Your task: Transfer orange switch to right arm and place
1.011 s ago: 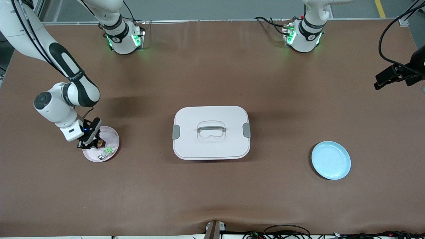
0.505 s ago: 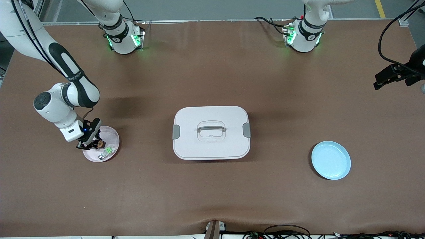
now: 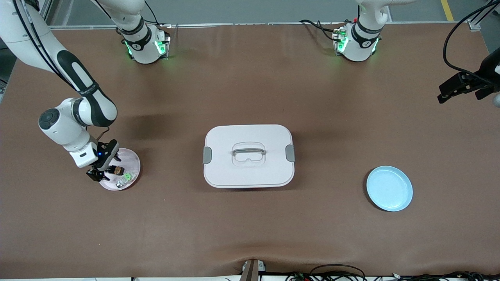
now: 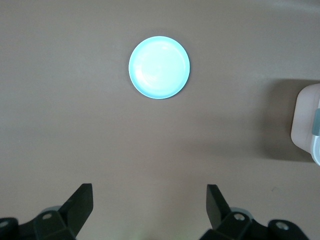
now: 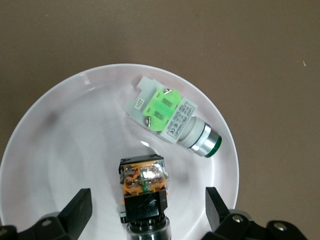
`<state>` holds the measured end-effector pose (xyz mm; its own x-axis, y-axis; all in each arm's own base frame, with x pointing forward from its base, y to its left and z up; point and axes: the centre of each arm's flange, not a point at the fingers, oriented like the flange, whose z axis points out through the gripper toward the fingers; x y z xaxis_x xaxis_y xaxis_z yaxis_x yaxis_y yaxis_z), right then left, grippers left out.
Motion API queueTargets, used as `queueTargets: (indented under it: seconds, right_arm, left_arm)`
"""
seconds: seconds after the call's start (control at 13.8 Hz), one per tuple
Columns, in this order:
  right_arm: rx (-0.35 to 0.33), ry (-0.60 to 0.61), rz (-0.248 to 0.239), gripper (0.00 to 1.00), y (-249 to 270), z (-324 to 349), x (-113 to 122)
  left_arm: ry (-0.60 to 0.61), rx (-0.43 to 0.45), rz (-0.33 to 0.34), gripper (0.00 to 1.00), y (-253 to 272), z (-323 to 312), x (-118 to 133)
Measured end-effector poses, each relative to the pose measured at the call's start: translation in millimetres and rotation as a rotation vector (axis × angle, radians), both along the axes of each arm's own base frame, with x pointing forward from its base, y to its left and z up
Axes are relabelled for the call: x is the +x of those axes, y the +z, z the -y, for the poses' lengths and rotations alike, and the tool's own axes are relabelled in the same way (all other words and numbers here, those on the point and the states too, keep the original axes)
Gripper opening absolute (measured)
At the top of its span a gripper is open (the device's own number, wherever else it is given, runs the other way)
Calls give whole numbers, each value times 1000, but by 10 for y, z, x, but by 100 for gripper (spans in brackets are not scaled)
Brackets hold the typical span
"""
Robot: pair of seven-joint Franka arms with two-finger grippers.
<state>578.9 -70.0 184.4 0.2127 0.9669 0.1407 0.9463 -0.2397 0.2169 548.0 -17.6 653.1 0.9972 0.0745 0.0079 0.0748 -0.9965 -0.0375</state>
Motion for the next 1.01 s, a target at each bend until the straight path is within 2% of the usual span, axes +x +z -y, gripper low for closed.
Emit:
queueTargets:
  seconds: [0.29, 0.58, 0.79, 1.01]
  right_arm:
    - [26, -32, -55, 100, 29, -112, 40]
    - [51, -128, -150, 100, 359, -305, 166]
    - [51, -259, -237, 100, 739, -409, 218]
    - [41, -432, -271, 100, 1084, -404, 186]
  left_arm:
    - [-1, 0, -2, 100, -5, 4, -2]
    - [-2, 0, -2, 100, -5, 9, -2]
    - [-2, 0, -7, 100, -9, 9, -7]
    - [-7, 1, -12, 100, -11, 39, -16]
